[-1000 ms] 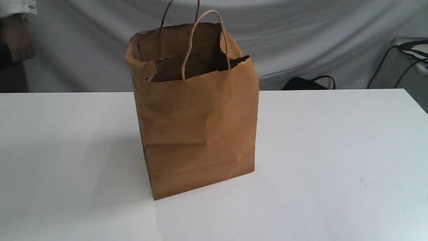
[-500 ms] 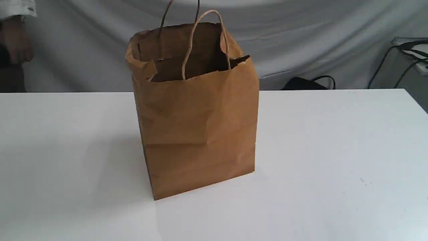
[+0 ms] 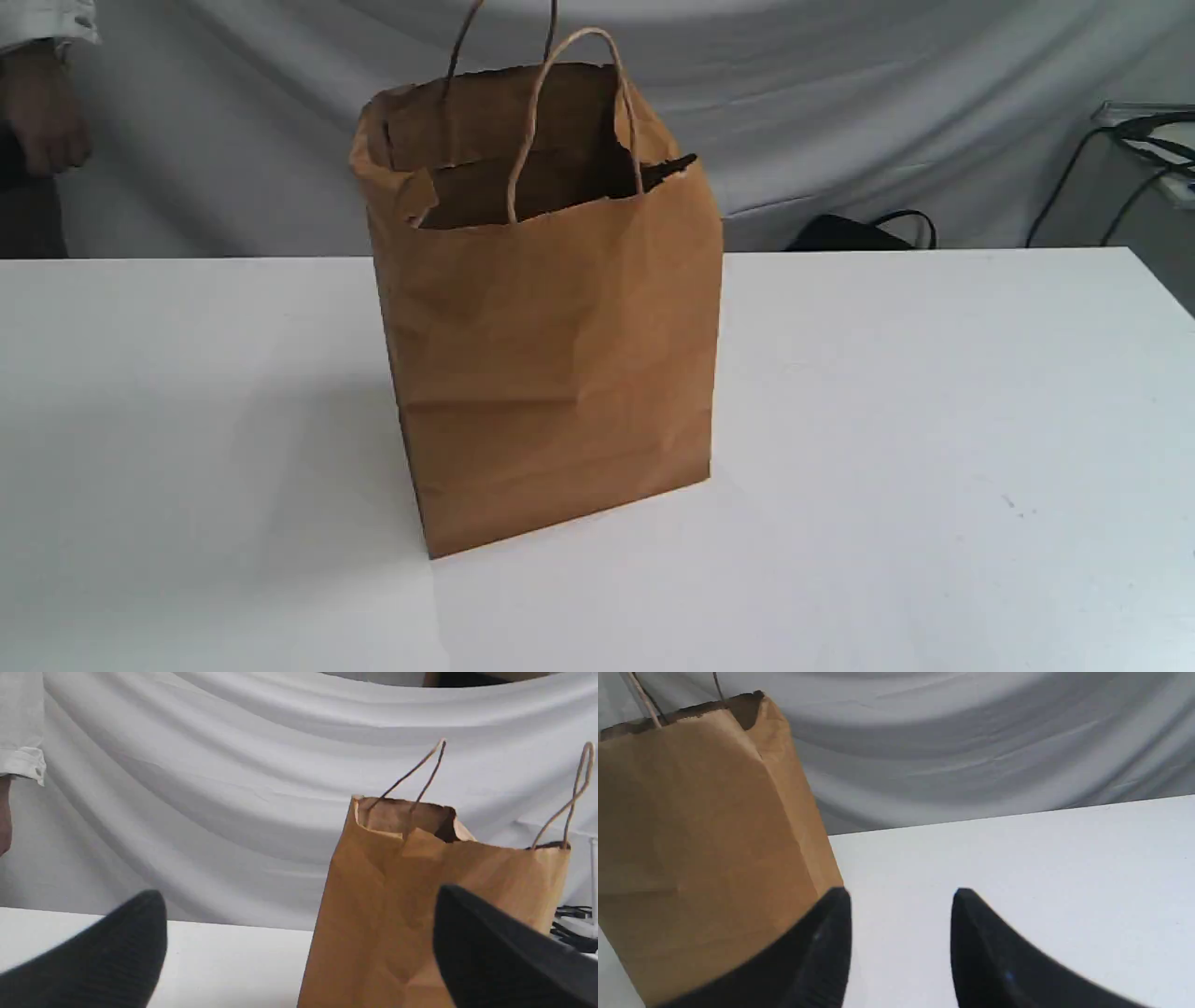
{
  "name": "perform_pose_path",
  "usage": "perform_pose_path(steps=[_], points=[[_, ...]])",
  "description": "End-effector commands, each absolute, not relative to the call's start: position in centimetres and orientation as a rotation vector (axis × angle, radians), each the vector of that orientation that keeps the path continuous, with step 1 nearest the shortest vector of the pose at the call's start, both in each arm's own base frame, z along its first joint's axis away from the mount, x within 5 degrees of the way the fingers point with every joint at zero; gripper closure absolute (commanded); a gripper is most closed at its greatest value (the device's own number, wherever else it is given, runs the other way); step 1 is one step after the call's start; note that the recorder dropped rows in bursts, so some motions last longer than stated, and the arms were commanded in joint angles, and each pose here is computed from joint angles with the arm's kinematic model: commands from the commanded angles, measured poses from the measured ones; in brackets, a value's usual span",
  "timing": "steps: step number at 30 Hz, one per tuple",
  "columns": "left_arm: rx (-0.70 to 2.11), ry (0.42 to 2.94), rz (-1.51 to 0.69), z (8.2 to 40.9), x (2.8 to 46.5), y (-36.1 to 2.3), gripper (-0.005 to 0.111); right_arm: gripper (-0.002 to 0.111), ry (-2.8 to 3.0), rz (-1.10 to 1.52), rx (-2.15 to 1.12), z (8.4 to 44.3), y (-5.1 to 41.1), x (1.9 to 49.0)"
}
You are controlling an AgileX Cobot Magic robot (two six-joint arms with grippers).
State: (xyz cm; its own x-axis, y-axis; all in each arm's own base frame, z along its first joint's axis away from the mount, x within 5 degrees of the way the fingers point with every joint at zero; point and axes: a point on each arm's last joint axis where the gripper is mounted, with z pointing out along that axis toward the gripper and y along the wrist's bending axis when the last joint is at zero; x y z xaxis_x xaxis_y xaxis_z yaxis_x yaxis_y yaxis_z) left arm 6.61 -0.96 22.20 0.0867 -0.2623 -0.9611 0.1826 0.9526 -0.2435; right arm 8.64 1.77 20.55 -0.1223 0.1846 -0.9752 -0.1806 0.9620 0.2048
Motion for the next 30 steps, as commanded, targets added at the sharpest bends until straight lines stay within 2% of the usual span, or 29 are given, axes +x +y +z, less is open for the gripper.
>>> perform_pose_path(steps=[1, 11, 20, 30], points=[[-0.125, 1.475, -0.327, 21.7, 6.3, -0.7, 0.028, 0.073, 1.672, 0.317, 0.003, 20.4, 1.8, 8.6], [-0.061, 1.622, -0.155, 20.1, 5.6, -0.4, 0.028, 0.073, 1.672, 0.314, 0.000, 20.4, 1.8, 8.6], [-0.068, 1.740, -0.118, 19.0, 5.5, -0.3, 0.028, 0.073, 1.672, 0.314, 0.000, 20.4, 1.8, 8.6], [-0.068, 1.749, -0.116, 18.9, 5.5, -0.3, 0.028, 0.073, 1.672, 0.317, 0.004, 20.4, 1.8, 8.6]])
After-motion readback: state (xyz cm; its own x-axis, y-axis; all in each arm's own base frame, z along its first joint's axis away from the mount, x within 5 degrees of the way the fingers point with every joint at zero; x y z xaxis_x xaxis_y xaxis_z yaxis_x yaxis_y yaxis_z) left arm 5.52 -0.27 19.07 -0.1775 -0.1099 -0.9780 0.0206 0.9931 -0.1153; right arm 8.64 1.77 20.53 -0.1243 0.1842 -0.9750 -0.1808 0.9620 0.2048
